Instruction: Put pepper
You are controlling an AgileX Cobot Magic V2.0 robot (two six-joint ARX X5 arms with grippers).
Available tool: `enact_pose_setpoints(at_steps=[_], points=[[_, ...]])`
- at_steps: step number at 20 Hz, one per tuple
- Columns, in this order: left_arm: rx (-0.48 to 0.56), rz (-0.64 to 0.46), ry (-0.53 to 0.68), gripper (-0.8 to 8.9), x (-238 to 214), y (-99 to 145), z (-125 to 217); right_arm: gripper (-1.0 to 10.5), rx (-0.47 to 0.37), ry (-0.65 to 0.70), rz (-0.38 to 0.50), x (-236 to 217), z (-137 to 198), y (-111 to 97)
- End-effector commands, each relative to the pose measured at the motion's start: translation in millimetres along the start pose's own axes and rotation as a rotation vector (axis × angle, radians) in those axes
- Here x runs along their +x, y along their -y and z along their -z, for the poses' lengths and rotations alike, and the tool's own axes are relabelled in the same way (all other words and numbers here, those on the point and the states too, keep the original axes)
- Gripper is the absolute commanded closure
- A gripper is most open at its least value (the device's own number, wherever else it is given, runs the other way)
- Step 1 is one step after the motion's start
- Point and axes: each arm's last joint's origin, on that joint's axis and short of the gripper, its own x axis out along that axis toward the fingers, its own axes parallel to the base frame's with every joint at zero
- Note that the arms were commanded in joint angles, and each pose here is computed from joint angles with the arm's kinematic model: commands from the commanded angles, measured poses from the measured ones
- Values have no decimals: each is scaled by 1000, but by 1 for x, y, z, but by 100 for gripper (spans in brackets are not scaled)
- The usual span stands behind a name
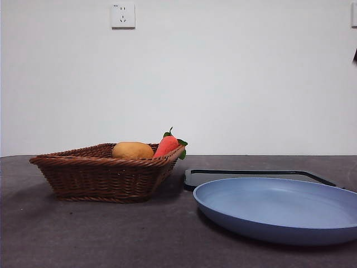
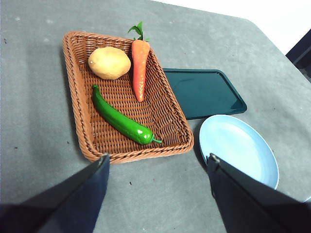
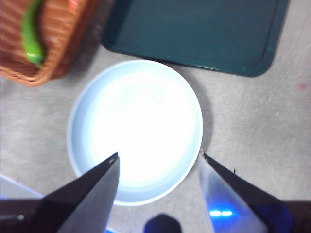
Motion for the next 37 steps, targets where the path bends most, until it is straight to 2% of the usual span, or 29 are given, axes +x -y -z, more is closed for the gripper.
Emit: enact_pose_setpoints(at_steps=[1, 7, 9, 12, 20, 27, 33, 37], points=[[20, 5, 20, 461, -3, 2, -5, 661, 27, -68, -4, 23, -11, 9], [20, 5, 20, 462, -3, 2, -5, 662, 70, -250, -22, 87, -21, 32], [21, 5, 20, 462, -3, 2, -5, 662, 72, -274, -25, 104, -22, 37], [20, 5, 20, 462, -3, 2, -5, 663, 64, -311, 19, 123, -22, 43], [16, 3, 14, 462, -2, 1, -5, 725, 74, -381, 5, 154, -16, 53], [-24, -4, -48, 462, 14, -9, -10, 945, 85, -390, -27, 158, -15, 54], [-70, 24, -120, 462, 41, -15, -16, 943, 87, -350, -22, 152, -19, 52], [-104, 5, -156, 462, 72, -9, -20, 943, 69, -233, -8, 121, -29, 43]])
